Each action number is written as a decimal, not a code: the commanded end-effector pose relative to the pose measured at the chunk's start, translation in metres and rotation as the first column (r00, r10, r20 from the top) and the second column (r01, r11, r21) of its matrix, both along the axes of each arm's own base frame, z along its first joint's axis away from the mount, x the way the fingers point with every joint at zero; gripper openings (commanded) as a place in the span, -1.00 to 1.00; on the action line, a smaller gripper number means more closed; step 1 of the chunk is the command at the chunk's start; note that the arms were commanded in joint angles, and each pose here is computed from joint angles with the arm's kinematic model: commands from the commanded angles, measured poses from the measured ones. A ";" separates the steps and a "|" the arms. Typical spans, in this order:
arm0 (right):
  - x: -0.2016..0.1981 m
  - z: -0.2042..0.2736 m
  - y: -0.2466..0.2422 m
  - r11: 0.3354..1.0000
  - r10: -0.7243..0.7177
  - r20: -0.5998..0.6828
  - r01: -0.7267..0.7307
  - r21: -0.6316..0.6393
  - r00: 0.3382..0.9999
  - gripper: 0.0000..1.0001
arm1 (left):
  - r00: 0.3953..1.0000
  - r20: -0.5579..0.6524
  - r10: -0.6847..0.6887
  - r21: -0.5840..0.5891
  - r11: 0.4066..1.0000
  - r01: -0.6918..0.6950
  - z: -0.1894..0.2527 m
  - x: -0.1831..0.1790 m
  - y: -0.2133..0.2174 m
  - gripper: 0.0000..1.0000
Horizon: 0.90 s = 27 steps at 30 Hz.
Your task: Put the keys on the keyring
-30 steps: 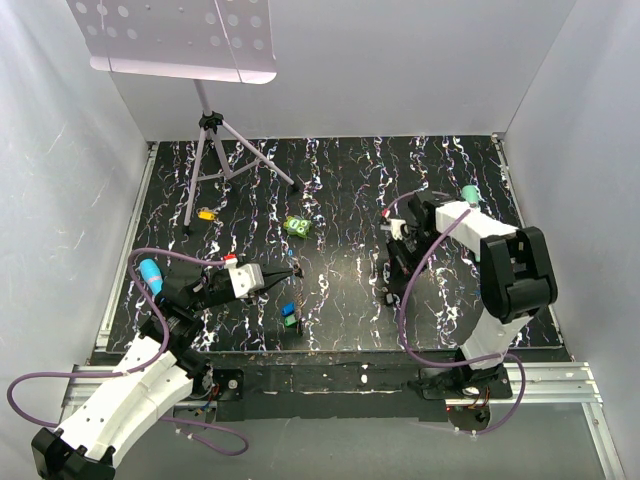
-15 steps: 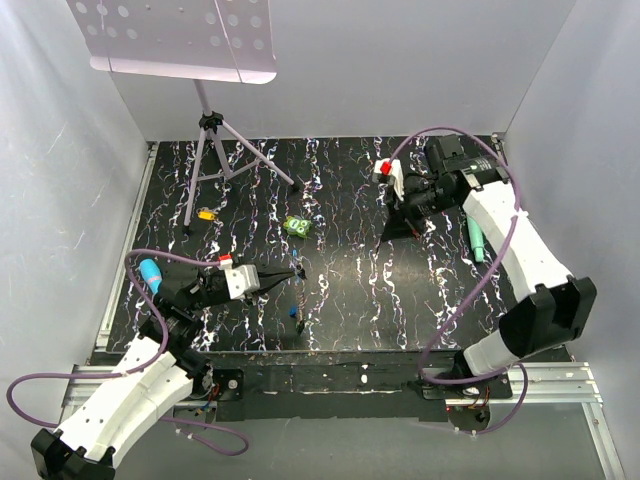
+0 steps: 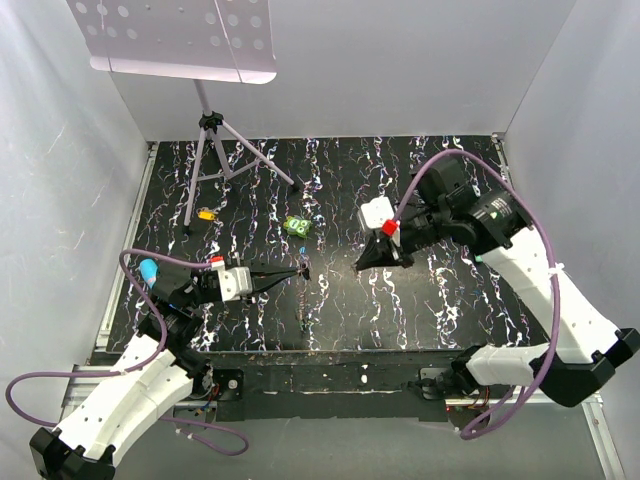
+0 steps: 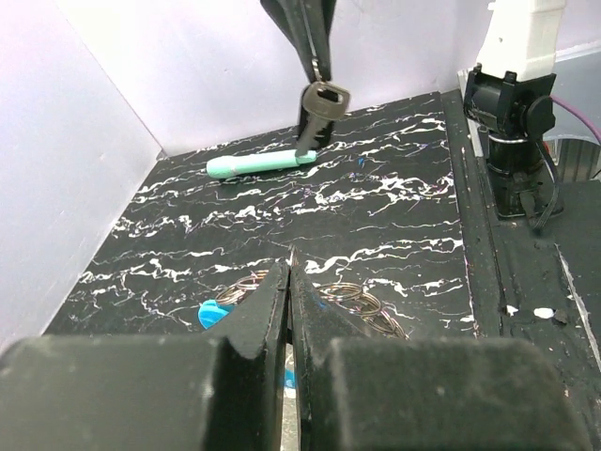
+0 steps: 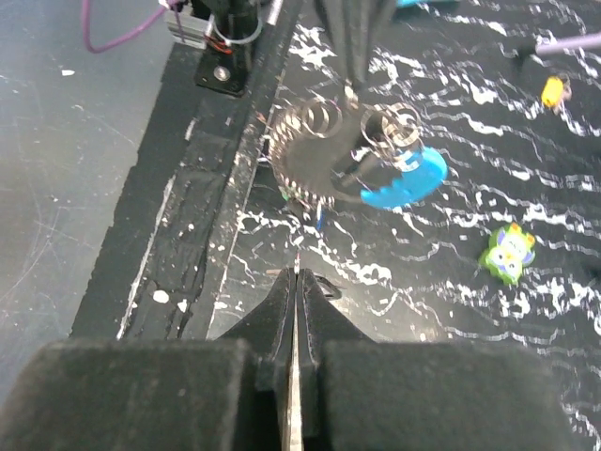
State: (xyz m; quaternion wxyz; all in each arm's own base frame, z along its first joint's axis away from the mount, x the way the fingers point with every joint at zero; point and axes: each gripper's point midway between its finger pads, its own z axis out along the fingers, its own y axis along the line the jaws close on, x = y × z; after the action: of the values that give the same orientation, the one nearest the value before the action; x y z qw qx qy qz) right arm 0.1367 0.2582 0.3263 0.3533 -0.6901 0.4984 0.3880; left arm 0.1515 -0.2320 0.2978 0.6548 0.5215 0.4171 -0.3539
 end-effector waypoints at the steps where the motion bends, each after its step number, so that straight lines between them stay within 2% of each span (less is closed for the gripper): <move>1: -0.016 0.010 0.016 0.996 0.058 0.069 -0.062 0.057 0.996 -0.97 | 0.995 0.095 -0.020 -0.068 0.997 0.026 0.034 -0.009 0.002 -1.00; 8: -0.034 0.007 0.031 0.985 0.131 0.180 -0.148 0.084 0.975 -0.97 | 0.995 0.090 -0.031 -0.074 0.996 0.038 0.030 -0.010 0.001 -1.00; 11: -0.043 0.006 0.034 0.959 0.185 0.318 -0.241 0.147 0.930 -0.97 | 0.996 0.090 -0.024 -0.071 0.997 0.031 0.026 -0.008 0.001 -1.00; 14: -0.049 0.001 0.038 0.935 0.199 0.404 -0.297 0.196 0.893 -0.97 | 0.996 0.084 -0.024 -0.067 0.997 0.030 0.022 -0.007 0.001 -1.00; 27: -0.049 -0.008 0.054 0.931 0.202 0.381 -0.297 0.210 0.902 -0.97 | 0.996 0.081 -0.038 -0.077 0.996 0.044 0.020 -0.010 0.000 -1.00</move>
State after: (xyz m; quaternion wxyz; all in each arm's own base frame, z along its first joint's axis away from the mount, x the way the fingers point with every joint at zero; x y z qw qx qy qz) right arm 0.0865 0.3027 0.3099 0.4519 -0.7610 0.2939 0.3609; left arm 0.1444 -0.2342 0.3022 0.6639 0.5205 0.3903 -0.3687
